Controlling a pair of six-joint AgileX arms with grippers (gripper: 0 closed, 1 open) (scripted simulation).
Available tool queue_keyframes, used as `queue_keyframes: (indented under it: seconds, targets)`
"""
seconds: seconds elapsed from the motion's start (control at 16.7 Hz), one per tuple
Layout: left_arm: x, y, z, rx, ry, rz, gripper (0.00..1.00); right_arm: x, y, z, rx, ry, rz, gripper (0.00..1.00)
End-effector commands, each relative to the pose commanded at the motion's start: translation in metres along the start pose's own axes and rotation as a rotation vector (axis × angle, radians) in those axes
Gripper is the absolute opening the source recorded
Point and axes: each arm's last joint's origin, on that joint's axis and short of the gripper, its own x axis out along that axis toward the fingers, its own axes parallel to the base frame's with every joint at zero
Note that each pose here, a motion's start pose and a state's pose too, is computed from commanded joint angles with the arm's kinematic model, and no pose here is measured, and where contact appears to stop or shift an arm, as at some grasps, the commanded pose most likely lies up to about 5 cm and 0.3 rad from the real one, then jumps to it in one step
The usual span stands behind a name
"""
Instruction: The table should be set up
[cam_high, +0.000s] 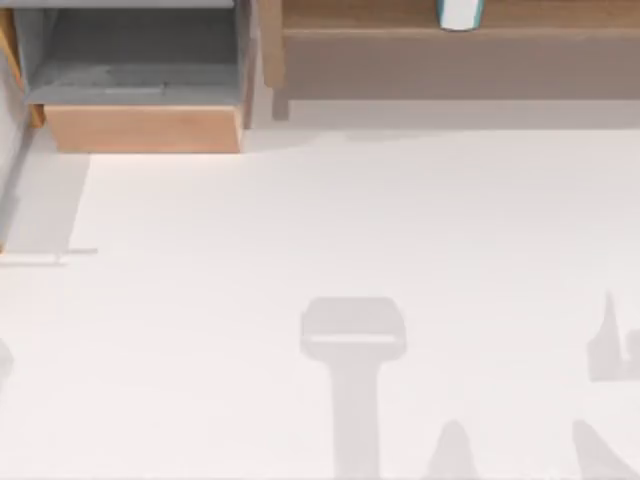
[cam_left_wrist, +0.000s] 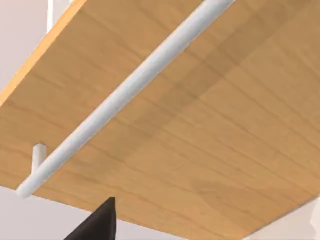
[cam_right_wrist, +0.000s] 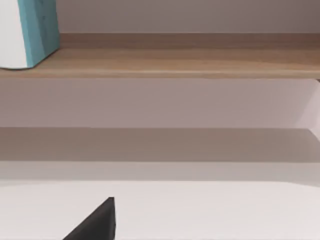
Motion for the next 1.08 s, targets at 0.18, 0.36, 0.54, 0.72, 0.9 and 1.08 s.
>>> queue_keyframes:
  seconds: [0.18,0.36,0.54,0.72,0.9,1.08]
  targets:
    - [-0.006,-0.008,0.0,0.235,-0.112,0.104,1.0,0.0,0.0,0.0,0.0,0.0,0.0,1.0]
    - [-0.01,-0.015,0.005,0.452,-0.204,0.203,1.0,0.0,0.0,0.0,0.0,0.0,0.0,1.0]
    - [-0.013,-0.019,0.013,0.621,-0.272,0.284,1.0,0.0,0.0,0.0,0.0,0.0,0.0,1.0]
    - [-0.014,-0.021,0.018,0.712,-0.309,0.33,1.0,0.0,0.0,0.0,0.0,0.0,0.0,1.0]
    - [-0.014,-0.021,0.018,0.723,-0.313,0.336,1.0,0.0,0.0,0.0,0.0,0.0,0.0,1.0]
    - [-0.015,-0.019,0.018,0.723,-0.308,0.342,1.0,0.0,0.0,0.0,0.0,0.0,0.0,1.0]
